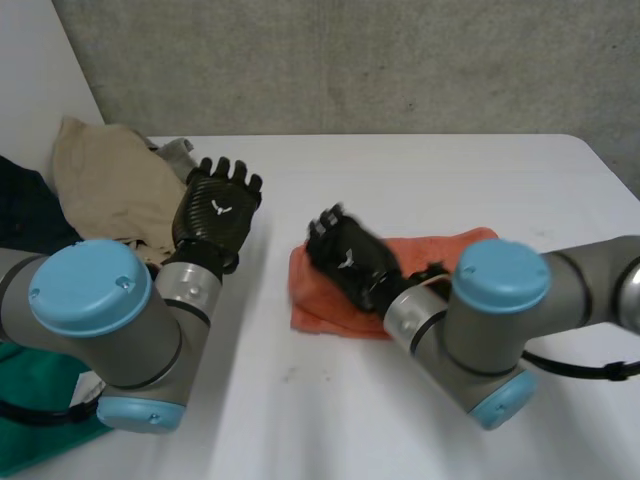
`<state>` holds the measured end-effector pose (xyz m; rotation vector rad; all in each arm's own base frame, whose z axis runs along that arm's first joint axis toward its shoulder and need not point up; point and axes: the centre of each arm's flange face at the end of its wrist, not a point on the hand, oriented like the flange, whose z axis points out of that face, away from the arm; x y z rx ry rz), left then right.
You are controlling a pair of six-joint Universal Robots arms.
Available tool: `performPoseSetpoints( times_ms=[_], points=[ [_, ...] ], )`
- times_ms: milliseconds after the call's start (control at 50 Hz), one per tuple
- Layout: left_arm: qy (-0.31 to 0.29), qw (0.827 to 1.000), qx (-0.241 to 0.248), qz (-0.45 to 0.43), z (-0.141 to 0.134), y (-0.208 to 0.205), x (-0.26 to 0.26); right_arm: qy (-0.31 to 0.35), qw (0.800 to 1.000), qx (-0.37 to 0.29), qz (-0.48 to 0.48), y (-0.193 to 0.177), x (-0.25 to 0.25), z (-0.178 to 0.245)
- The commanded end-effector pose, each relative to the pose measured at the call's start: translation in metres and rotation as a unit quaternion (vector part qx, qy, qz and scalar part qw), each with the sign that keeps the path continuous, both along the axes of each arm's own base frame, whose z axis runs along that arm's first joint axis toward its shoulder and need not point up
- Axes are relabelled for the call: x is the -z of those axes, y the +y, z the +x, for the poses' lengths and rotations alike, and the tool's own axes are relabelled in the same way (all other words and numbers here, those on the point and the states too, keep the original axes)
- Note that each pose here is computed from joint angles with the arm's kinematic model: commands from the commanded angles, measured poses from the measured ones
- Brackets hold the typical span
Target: Fold the laundry.
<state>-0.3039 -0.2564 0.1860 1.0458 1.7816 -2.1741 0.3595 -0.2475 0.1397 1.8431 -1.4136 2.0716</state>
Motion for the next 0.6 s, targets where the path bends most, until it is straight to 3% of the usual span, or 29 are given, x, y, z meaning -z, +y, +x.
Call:
performPoseSetpoints(
  times_ms=[20,180,300,360,500,600],
  points=[
    [0.017,0.999,0.027,-0.028,-0.023,0.004,-0.017,-0.117,0.975,0.153,0.107,-0.046,-0.041,-0.074],
    [0.025,0.998,0.049,-0.038,-0.042,0.009,-0.02,-0.089,0.934,0.246,0.243,-0.049,-0.01,-0.144],
    [0.018,0.998,0.058,-0.027,-0.047,0.014,-0.01,-0.026,0.928,0.28,0.243,-0.054,0.012,-0.171],
    [0.015,0.998,0.058,-0.022,-0.046,0.016,-0.006,0.002,0.929,0.282,0.239,-0.059,0.023,-0.174],
    [0.008,0.998,0.057,-0.013,-0.041,0.021,-0.002,-0.018,0.938,0.309,0.157,-0.087,-0.001,-0.169],
    [0.016,0.999,0.044,-0.022,-0.032,0.02,-0.014,-0.047,0.968,0.23,0.087,-0.069,-0.044,-0.105]
  ],
)
